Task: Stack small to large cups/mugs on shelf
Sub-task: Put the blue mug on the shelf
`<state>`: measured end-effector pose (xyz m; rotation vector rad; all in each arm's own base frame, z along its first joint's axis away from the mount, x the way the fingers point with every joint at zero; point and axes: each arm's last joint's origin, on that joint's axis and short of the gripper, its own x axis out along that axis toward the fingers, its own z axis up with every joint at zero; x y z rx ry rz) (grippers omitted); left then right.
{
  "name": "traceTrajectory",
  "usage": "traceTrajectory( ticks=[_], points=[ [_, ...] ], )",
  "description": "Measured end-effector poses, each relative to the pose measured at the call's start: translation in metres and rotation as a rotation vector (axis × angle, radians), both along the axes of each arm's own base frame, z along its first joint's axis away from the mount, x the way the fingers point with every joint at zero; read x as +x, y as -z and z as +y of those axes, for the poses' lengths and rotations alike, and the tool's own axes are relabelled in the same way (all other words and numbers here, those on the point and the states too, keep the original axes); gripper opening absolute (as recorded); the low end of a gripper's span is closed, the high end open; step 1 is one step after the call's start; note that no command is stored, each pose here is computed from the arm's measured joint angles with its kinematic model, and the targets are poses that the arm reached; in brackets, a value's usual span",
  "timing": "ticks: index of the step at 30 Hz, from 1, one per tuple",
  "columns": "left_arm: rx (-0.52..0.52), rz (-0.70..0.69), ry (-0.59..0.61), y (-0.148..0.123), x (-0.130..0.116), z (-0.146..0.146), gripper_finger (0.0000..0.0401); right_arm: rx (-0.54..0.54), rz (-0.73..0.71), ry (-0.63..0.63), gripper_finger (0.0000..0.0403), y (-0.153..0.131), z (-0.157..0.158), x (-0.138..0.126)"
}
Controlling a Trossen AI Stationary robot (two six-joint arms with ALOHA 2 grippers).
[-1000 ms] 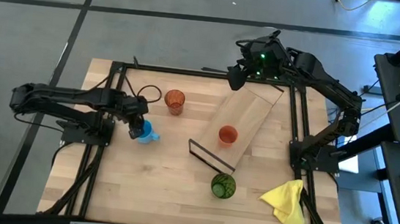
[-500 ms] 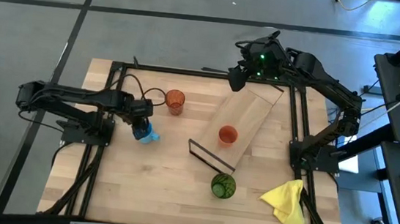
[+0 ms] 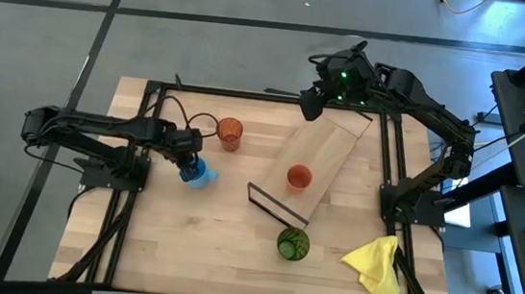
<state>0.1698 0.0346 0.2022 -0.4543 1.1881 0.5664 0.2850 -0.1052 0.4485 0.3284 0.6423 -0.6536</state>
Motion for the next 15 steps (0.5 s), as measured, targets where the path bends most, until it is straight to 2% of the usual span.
traceTrajectory(
  ticks=[3,7,11,15],
  points=[
    [-0.021,-0.013,0.007,-0.002,0.001,0.0,0.0005,0.002,0.003,0.001,0.0227,0.0,0.0,0.0],
    [-0.009,-0.07,0.024,-0.019,0.009,0.001,0.0004,0.015,0.03,0.017,0.0227,0.002,-0.003,-0.004],
    [0.024,-0.135,0.017,-0.048,0.015,0.006,0.0003,0.03,0.038,0.038,0.0227,0.004,-0.006,-0.006],
    [0.102,-0.203,0.002,-0.085,0.019,0.013,0.0002,0.036,0.042,0.034,0.0227,0.004,-0.006,-0.006]
  ],
)
